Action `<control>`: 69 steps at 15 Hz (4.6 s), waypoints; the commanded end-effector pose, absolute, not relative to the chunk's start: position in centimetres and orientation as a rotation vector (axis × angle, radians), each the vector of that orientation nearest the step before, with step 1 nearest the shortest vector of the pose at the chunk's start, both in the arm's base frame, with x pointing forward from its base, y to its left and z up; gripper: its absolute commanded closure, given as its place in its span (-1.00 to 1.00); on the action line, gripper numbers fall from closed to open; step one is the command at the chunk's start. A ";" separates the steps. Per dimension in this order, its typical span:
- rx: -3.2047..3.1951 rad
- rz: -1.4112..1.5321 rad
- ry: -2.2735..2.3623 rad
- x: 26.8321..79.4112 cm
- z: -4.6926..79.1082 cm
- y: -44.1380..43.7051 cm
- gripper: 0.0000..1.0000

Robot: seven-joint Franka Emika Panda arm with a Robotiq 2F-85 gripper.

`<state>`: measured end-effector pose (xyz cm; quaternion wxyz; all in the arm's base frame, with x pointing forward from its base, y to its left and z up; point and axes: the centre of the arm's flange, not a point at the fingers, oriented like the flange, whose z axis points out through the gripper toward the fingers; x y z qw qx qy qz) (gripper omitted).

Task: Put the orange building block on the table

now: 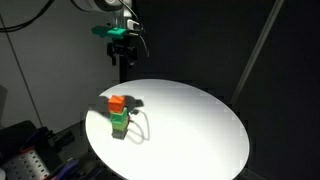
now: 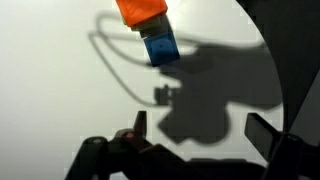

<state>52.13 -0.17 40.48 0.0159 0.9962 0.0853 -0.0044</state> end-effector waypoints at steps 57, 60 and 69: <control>3.024 -0.123 0.520 39.1 35.1 -9.0 -1.00; 3.005 -0.103 0.582 39.4 35.1 -9.2 -1.00; 2.971 -0.068 0.630 40.2 33.9 -10.6 -1.00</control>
